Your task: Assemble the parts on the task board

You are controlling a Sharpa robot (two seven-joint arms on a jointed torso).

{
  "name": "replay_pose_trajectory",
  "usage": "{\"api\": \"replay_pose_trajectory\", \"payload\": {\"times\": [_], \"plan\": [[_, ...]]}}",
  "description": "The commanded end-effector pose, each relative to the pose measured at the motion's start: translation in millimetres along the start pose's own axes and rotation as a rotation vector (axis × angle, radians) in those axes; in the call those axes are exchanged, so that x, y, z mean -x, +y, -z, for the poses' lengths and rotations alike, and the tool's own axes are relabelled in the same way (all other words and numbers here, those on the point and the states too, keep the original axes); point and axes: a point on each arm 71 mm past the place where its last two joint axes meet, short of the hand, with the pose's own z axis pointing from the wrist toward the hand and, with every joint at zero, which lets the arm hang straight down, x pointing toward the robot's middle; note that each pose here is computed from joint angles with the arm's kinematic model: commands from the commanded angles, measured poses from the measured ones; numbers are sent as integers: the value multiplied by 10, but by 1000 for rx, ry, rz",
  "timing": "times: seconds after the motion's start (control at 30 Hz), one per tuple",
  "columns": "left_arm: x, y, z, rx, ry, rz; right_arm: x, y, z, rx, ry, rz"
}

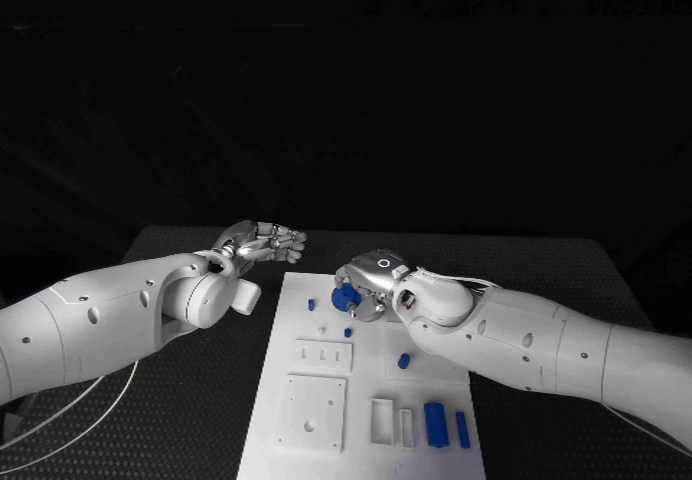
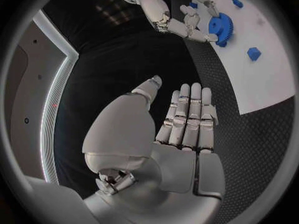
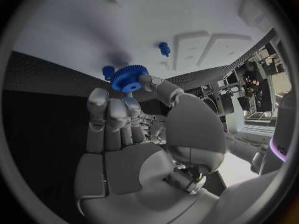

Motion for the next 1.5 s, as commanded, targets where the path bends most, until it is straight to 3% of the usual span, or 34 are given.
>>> {"api": "replay_pose_trajectory", "payload": {"times": [0.03, 0.3, 0.73, 1.5], "plan": [[-33, -22, -9, -12, 18, 2, -11, 12, -14, 7, -1, 13], [-56, -26, -25, -12, 23, 2, -127, 28, -39, 3, 14, 9], [-65, -26, -27, -11, 26, 2, -177, 31, -48, 1, 31, 3], [-51, -23, -21, -9, 25, 2, -279, -83, -2, -41, 119, -34]]}}
